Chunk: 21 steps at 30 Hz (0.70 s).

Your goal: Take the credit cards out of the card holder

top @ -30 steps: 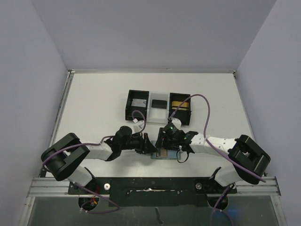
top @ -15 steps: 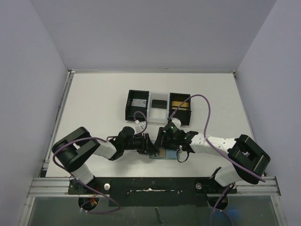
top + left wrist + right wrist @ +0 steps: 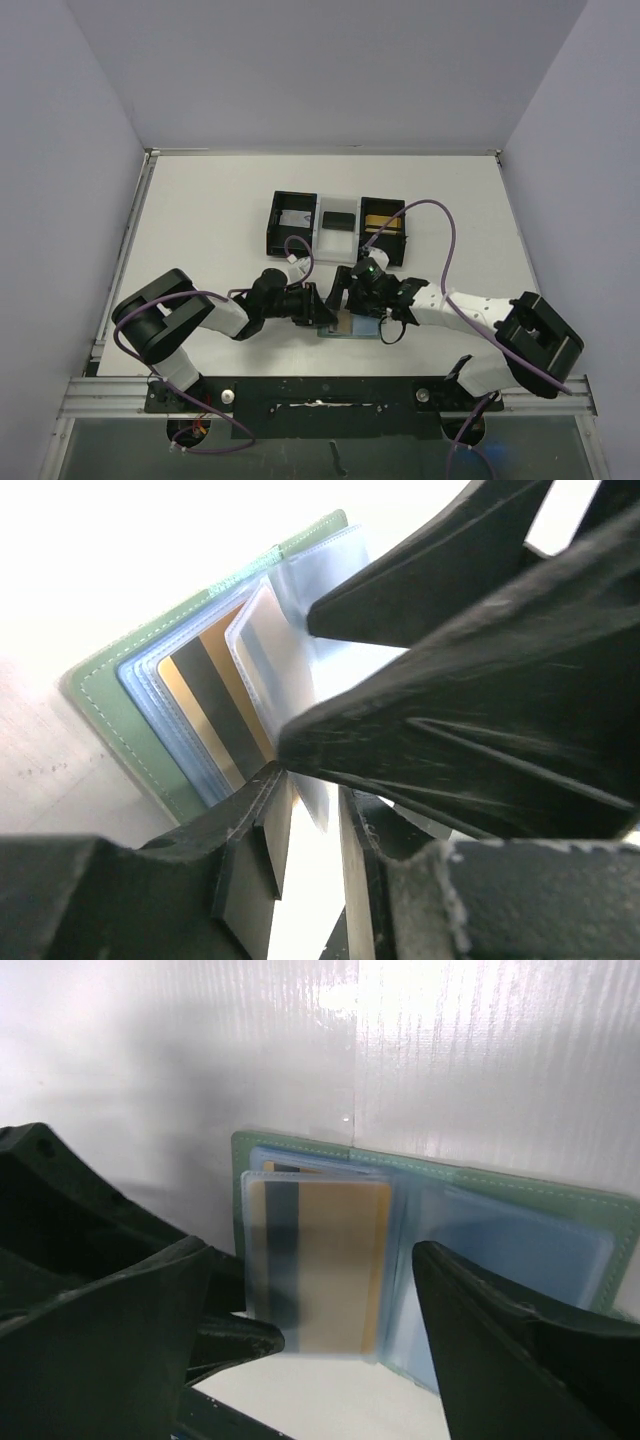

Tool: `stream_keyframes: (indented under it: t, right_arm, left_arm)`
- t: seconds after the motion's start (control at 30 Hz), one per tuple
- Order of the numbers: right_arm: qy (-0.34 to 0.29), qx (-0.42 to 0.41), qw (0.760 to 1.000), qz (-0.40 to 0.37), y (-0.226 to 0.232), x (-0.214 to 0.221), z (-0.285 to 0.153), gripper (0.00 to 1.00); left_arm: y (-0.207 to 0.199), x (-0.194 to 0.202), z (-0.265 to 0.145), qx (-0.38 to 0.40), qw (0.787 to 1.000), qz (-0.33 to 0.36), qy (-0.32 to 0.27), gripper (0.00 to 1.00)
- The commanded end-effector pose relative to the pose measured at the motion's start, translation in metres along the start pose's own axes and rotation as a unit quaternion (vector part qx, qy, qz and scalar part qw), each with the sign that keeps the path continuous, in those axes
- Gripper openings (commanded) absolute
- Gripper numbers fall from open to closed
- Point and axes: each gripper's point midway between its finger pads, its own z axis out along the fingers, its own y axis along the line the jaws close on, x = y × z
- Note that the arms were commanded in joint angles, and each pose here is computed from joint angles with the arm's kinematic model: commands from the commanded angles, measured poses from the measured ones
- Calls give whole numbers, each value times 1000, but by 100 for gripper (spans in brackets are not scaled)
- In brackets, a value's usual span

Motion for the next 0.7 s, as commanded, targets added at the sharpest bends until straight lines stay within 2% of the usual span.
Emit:
stream_keyframes:
  t: [0.0,0.17,0.4,0.53,0.67]
  right_arm:
    - [-55,-19,998,-3,15,-31,-25,87]
    - [-121,18,992,10,0,-56,-55,99]
    - [-228,53,971,44,-36,-78,-87,98]
    - [-237,53,970,19,-45,-76,-98,98]
    - [-245,45,967,48,-53,-71,-108,98]
  left_arm:
    - [-25,-23,4,32,998,35,-32,27]
    - [-31,-26,5,42,998,39,-35,33]
    - [-41,-27,7,59,997,44,-21,35]
    - [-49,-28,12,58,997,53,-12,35]
    - [-55,-29,18,57,997,59,-6,36]
